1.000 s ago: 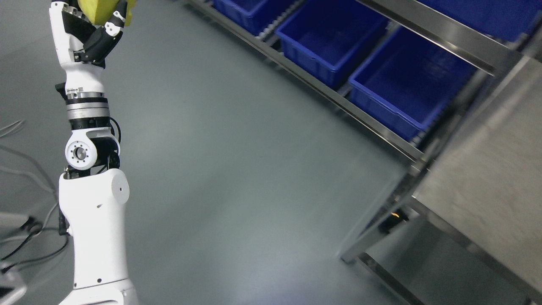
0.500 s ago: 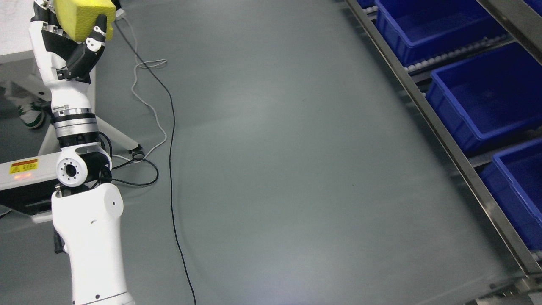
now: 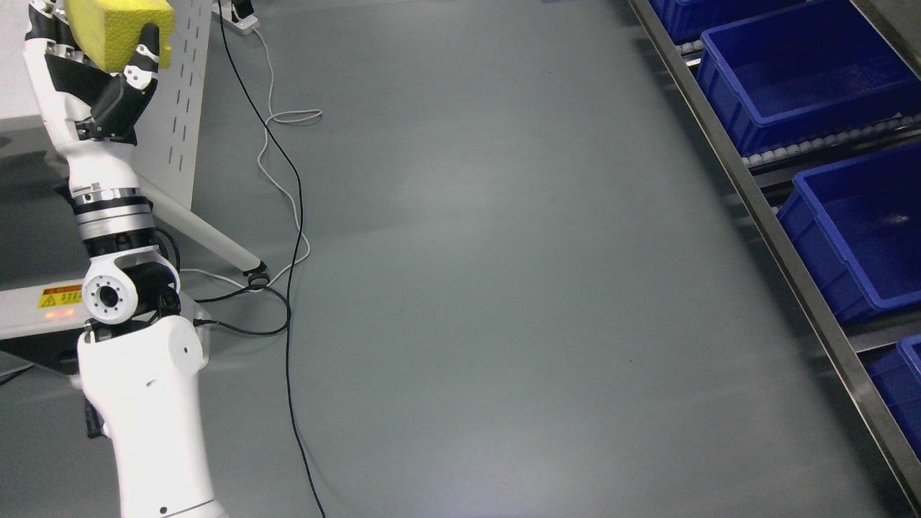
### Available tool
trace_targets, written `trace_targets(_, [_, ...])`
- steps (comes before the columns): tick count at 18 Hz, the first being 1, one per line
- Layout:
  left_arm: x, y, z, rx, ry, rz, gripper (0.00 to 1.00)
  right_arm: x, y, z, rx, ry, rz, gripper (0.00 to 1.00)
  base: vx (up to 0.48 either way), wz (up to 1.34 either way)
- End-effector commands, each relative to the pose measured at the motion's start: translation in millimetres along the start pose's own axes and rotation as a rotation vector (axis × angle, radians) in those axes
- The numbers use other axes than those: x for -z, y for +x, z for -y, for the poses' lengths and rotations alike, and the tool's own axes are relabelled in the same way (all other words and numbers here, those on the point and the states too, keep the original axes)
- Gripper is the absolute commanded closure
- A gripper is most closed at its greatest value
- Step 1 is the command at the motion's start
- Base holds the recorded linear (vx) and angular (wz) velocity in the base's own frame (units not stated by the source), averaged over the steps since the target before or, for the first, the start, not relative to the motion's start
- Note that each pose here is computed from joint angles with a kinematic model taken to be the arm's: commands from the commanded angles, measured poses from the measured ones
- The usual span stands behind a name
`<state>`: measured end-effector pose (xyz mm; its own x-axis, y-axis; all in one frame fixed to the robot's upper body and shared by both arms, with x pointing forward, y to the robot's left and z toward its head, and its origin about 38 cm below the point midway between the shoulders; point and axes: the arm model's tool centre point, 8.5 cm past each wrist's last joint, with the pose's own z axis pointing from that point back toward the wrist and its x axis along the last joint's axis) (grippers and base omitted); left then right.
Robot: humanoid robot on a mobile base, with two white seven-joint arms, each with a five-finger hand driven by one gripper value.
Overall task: Move yellow foam block to right shelf middle
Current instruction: 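Hold the cube raised in the left hand while turning toward the blue bins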
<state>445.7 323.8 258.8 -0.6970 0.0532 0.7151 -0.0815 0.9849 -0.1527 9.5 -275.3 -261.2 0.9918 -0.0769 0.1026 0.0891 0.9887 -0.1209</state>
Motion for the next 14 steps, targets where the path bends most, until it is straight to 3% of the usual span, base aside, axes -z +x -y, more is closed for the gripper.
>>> trace_targets(1, [2.6,8.6,-6.9,0.017,0.001,0.022,0.61,0.9,6.0,11.3,-0.003,-0.017,0.017,0.00,0.269,-0.12])
trace_targets(9, [3.4,7.9,-2.4,0.013,-0.010,0.021,0.61,0.9,6.0,11.2,-0.004,-0.016,0.017,0.00,0.376,-0.31])
trace_targets(14, [3.5,9.3,-1.1,0.013,-0.014,0.025,0.61,0.9,6.0,11.2,-0.004,-0.016,0.017,0.00,0.524,-0.34])
